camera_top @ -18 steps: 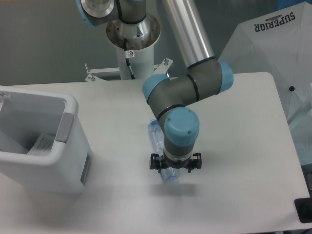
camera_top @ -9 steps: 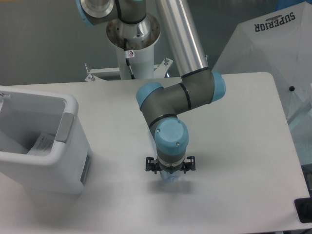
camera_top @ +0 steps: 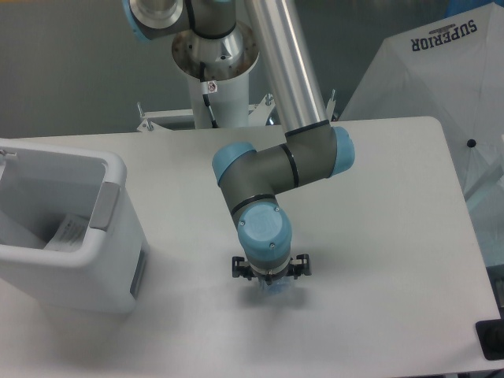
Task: Place the trash in the trash can
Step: 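Close the gripper around the bottle's end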
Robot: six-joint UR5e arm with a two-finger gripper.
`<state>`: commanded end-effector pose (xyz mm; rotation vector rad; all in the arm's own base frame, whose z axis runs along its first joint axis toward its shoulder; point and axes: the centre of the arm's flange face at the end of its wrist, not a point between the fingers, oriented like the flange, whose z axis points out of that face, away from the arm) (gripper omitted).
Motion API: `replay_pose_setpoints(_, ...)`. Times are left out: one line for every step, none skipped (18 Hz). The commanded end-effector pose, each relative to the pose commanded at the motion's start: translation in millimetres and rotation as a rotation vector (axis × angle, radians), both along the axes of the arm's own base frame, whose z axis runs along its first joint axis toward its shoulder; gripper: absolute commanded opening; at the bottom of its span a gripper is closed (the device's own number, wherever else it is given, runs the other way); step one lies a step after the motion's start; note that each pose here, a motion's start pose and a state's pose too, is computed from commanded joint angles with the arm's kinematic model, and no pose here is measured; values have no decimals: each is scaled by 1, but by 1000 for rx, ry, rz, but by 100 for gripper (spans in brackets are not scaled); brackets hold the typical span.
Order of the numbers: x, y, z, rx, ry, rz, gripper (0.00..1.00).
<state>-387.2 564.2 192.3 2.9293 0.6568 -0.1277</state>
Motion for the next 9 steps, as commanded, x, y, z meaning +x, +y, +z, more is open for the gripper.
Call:
replay_pose_setpoints(0, 0, 0, 0, 0, 2, 87)
replay_pose_setpoints(0, 0, 0, 0, 1, 8, 81)
replay_pose_setpoints(0, 0, 2, 3, 5, 17, 77)
replay_pose_setpoints(0, 0, 1, 3, 4, 24, 71)
replay_pose_setpoints(0, 1, 2, 7, 5, 27, 66)
replay_pose_setpoints(0, 1, 2, 9, 3, 29, 63)
replay_pose_setpoints(0, 2, 4, 13, 3, 29, 61)
replay_pose_setpoints(0, 2, 5, 16, 3, 30, 60)
replay_pose_setpoints(0, 2, 6, 19, 4, 30, 60)
